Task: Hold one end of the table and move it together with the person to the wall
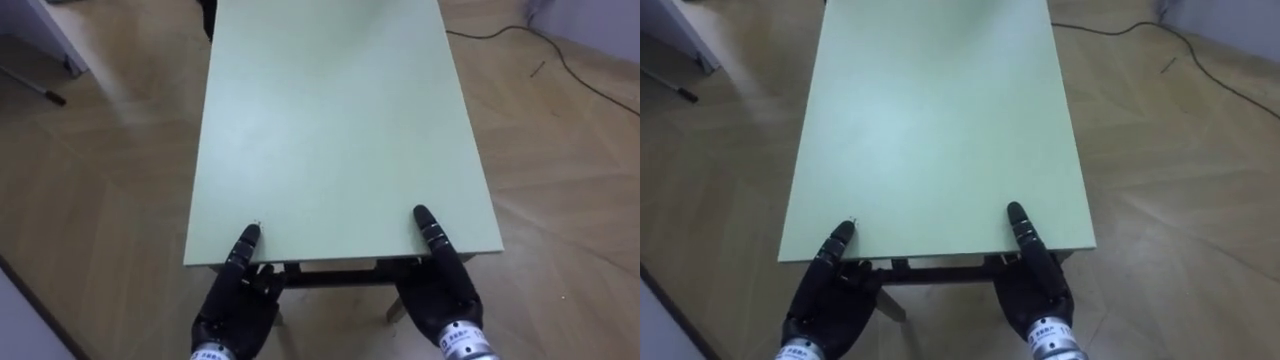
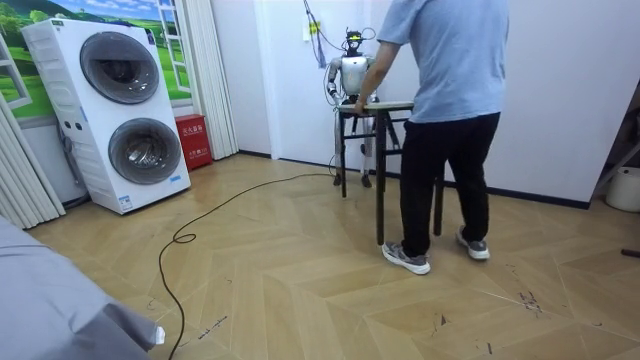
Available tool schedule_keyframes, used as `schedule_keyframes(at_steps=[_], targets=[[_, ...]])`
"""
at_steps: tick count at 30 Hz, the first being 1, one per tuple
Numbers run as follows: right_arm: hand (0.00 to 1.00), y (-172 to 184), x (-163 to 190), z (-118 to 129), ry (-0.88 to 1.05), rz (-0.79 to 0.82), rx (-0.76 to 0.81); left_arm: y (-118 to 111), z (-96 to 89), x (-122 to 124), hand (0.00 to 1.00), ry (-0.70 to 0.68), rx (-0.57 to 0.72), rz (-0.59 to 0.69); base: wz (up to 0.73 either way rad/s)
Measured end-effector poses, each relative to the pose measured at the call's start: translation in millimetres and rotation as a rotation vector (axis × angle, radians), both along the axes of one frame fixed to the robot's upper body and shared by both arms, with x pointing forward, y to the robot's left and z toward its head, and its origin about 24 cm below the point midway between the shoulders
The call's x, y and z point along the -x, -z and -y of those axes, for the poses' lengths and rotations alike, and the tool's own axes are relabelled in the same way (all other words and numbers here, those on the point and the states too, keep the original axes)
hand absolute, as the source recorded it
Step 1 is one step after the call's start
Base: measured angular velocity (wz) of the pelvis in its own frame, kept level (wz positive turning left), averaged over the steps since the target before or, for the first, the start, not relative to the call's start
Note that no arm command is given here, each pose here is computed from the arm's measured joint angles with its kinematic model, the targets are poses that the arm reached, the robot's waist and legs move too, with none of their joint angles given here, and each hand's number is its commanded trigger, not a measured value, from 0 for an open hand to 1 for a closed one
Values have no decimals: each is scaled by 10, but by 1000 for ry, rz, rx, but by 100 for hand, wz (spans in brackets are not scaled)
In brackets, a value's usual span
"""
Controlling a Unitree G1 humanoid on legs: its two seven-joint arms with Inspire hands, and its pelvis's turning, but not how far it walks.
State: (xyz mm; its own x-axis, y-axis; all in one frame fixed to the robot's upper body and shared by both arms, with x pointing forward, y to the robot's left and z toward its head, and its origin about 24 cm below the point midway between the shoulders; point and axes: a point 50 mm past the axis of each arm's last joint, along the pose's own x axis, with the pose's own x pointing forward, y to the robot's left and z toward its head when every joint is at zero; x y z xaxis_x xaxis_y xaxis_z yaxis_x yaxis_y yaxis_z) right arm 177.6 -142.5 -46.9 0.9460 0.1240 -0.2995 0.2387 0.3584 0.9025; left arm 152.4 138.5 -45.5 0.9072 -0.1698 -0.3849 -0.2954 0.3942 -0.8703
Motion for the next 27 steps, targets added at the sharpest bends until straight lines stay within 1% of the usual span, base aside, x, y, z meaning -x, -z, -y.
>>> schedule_keyframes(at_steps=[9, 11, 18, 19, 21, 27], targets=[[100, 2, 11, 2, -17, 7, 12, 2, -4, 69, 100, -7, 13, -12, 33], [100, 7, 25, 21, -19, 9, 19, -5, 4, 56, 100, -3, 15, -6, 79], [100, 38, 118, 102, 35, 16, 4, -26, 63, 12, 100, 40, 4, 10, 107], [100, 38, 117, 116, 38, 15, 5, -17, 82, 8, 100, 45, 5, 7, 62], [100, 39, 123, 91, 31, 12, -2, -8, 64, 34, 100, 46, 3, 3, 56], [100, 13, 70, 109, 21, 16, 5, -18, 65, 7, 100, 41, 10, 4, 50]])
